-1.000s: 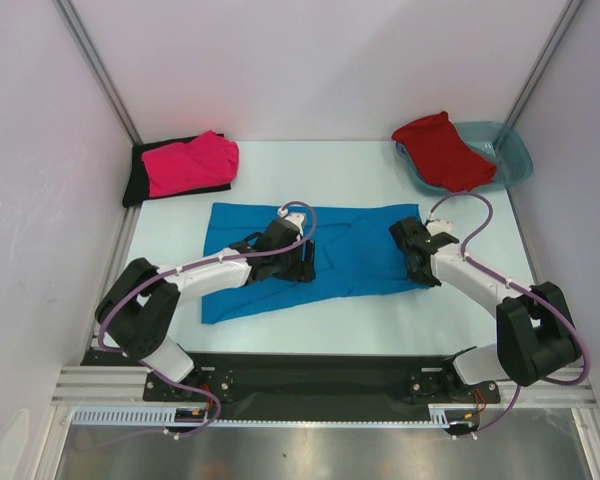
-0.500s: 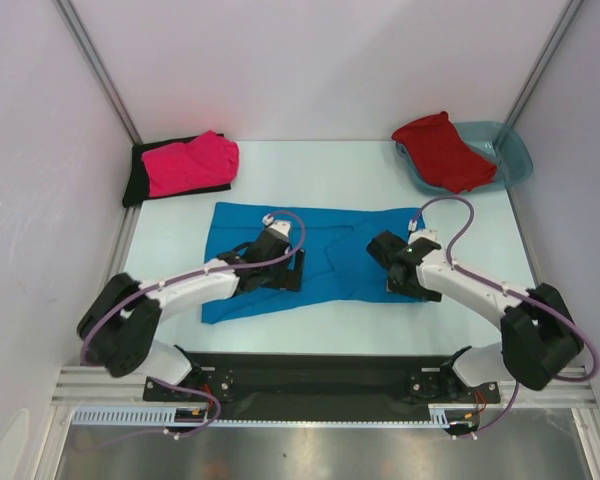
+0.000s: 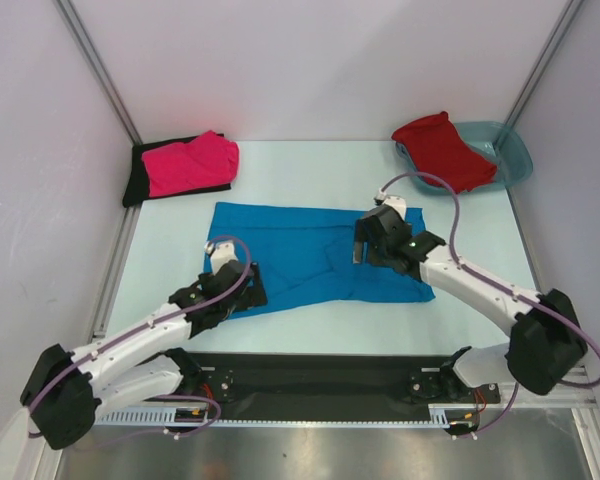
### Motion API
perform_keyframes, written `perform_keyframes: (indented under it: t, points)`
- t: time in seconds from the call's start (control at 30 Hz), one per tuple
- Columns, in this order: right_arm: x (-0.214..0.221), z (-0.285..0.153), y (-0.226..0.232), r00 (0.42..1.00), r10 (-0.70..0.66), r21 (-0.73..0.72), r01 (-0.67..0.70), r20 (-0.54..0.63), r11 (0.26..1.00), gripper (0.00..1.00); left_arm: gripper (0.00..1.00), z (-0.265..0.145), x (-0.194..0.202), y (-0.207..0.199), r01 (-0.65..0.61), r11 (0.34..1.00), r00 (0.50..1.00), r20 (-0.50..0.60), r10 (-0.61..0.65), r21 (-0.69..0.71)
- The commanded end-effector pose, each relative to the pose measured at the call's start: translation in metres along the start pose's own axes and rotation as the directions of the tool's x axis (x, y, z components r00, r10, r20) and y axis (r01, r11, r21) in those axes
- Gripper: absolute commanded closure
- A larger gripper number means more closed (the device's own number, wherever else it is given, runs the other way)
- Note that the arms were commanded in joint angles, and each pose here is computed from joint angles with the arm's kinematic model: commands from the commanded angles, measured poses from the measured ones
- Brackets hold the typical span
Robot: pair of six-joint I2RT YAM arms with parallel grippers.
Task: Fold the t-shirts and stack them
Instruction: Fold the tshirt
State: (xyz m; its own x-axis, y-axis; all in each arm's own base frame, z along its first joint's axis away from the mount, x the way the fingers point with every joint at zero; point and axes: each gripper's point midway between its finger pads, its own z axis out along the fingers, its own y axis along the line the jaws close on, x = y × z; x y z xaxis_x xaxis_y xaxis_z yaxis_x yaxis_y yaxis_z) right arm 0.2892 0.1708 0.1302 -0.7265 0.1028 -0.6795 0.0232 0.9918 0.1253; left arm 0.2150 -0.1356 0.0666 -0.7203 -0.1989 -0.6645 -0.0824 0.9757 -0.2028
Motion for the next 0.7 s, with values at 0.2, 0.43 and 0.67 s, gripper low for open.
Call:
perform_keyframes:
  t: [0.2,0.43,0.67]
  points:
    - [-0.003,0.020,0.044,0.992,-0.121,-0.171,0.113,-0.036,0.979,0.16,0.02,-0.026,0.010,0.062,0.382,0.911,0.920,0.154,-0.360,-0.155]
    - [-0.008,0.018,0.039,0.991,-0.129,-0.183,0.122,-0.031,0.976,0.16,0.05,-0.048,-0.002,0.094,0.530,0.832,0.830,0.302,-0.470,-0.164]
    - [-0.007,0.016,0.033,0.991,-0.127,-0.184,0.119,-0.034,0.976,0.16,0.07,-0.048,0.017,0.112,0.507,0.809,0.857,0.271,-0.438,-0.297]
